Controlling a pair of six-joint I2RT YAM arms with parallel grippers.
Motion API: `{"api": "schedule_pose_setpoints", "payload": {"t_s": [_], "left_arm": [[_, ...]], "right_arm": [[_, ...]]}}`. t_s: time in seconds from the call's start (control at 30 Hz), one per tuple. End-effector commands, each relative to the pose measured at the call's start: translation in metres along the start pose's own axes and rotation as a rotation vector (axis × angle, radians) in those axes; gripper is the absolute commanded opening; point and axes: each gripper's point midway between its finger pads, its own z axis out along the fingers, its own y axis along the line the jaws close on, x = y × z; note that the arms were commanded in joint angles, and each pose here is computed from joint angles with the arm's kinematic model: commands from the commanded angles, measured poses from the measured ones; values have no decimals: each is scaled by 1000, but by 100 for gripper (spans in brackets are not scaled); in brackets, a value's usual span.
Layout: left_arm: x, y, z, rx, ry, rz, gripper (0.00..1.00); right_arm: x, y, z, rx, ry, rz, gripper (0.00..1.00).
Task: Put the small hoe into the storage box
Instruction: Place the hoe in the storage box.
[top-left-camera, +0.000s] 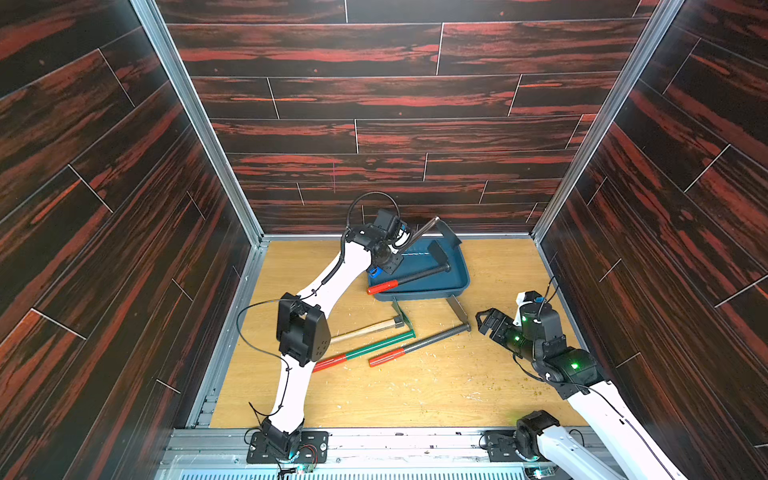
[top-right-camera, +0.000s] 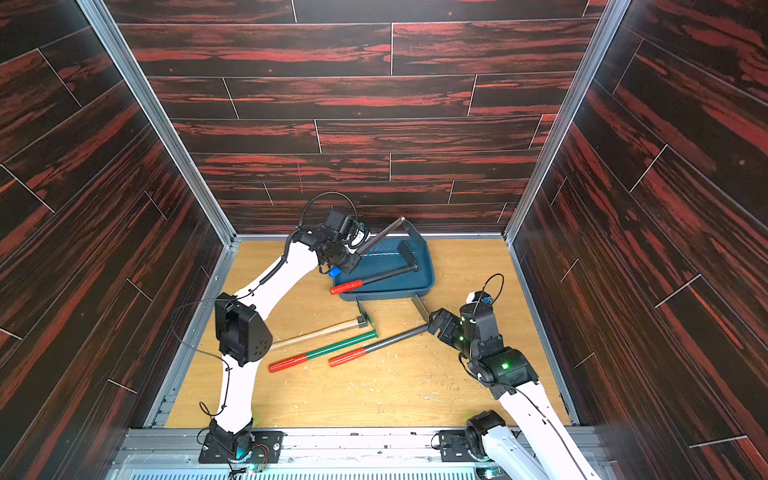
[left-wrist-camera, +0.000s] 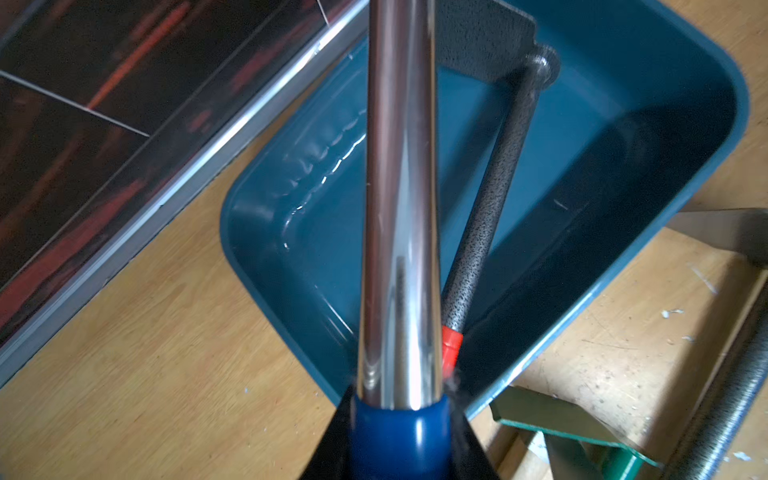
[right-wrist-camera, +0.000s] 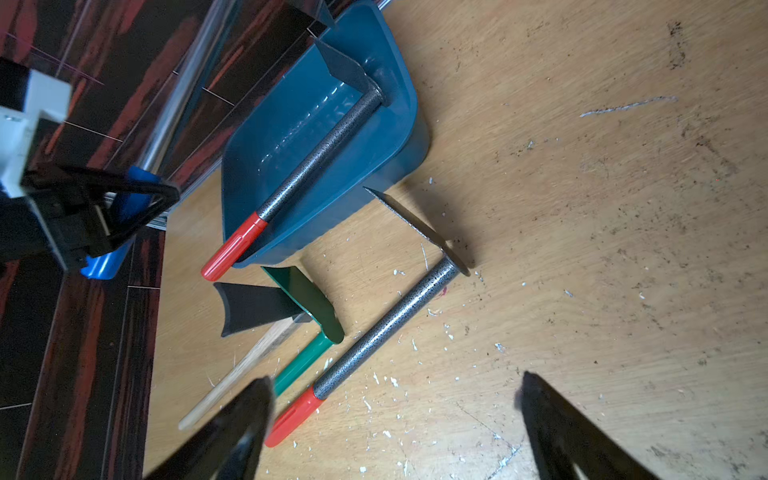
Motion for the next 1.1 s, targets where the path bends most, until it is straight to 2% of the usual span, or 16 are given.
{"api": "schedule_pose_setpoints", "payload": {"t_s": [0.0, 0.27, 0.57, 1.07], "left_arm": [[-28, -1, -16, 16, -98, 19, 0], [-23, -9, -4, 58, -88, 34, 0], [-10, -8, 6, 32, -86, 57, 0], [6, -7, 17, 6, -24, 104, 0]], "right_arm": [[4, -2, 5, 4, 13, -13, 96], [6, -1, 8, -4, 25, -11, 96], [7, 2, 8, -18, 34, -12, 96], [8, 7, 14, -31, 50, -11, 95]]}}
